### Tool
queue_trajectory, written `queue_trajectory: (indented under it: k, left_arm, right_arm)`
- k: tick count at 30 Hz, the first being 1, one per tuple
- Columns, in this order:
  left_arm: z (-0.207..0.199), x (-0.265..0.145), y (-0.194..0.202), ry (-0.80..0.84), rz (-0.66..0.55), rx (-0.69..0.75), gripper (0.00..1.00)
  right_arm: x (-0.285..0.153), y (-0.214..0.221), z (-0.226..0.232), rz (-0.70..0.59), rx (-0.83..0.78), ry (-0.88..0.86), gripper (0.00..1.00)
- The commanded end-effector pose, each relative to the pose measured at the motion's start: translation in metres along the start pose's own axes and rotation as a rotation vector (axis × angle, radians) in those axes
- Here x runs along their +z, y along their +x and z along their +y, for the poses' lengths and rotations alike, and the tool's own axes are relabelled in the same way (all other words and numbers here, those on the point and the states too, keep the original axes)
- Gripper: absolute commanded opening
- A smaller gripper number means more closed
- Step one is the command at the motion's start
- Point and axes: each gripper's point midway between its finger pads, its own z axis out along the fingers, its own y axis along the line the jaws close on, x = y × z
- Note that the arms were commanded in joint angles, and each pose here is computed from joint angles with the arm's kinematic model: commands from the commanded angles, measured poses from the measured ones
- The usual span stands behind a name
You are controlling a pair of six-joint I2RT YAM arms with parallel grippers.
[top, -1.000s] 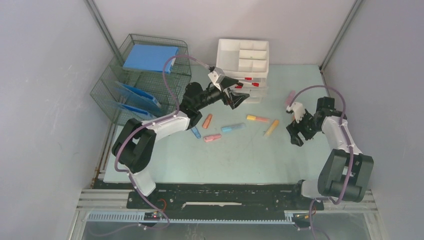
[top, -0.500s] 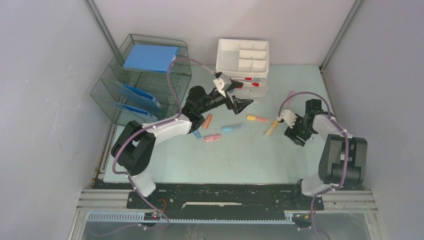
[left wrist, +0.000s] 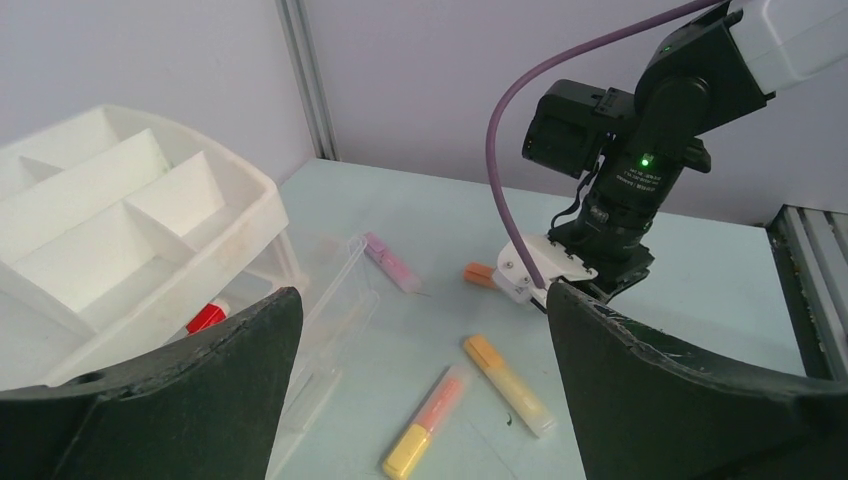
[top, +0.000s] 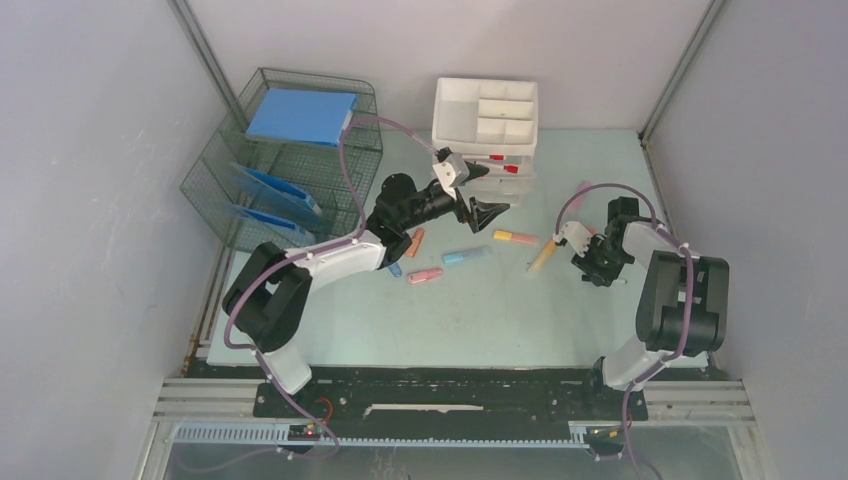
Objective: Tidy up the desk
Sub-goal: Pick up the stationery from the center of the board.
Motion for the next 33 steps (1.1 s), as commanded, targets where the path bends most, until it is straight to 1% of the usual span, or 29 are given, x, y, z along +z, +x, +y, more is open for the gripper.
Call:
queue_trajectory:
  k: [1, 5, 9, 14, 17, 21, 24, 27, 33]
  left_arm:
    - [-0.004, -0.003, -0.028, -0.004, -0.051, 0.082, 1.00]
    - [-0.006, -0.004, -0.028, -0.003, -0.050, 0.088, 1.00]
    - [-0.006, -0.004, -0.029, -0.005, -0.051, 0.093, 1.00]
    - [-0.004, -0.003, -0.028, -0.015, -0.051, 0.078, 1.00]
    - [-0.007, -0.002, -0.030, 0.002, -0.061, 0.052, 1.00]
    - [-0.013, 0.003, -0.038, 0.044, -0.098, -0.041, 1.00]
    - [-0.011, 0.007, -0.044, 0.060, -0.148, -0.175, 1.00]
    - [-0.013, 0.010, -0.050, 0.121, -0.203, -0.291, 1.00]
    - [-0.021, 0.016, -0.061, 0.239, -0.301, -0.465, 1.00]
  right_arm:
    - [0.001, 0.000, 0.006, 0.013, -0.004, -0.041, 0.33]
    - [-0.001, -0.006, 0.018, 0.002, -0.023, -0.080, 0.23]
    - [-0.006, -0.016, 0.025, -0.024, -0.040, -0.095, 0.10]
    - [-0.015, -0.036, 0.034, -0.098, -0.028, -0.140, 0.00]
    - [-0.025, -0.053, 0.037, -0.167, 0.011, -0.173, 0.00]
    - [-0.044, -0.078, 0.041, -0.277, 0.051, -0.204, 0.00]
    - [-0.062, -0.099, 0.043, -0.374, 0.078, -0.227, 0.00]
    - [-0.082, -0.122, 0.046, -0.478, 0.124, -0.264, 0.00]
    - [-0.120, -0.162, 0.052, -0.654, 0.255, -0.398, 0.00]
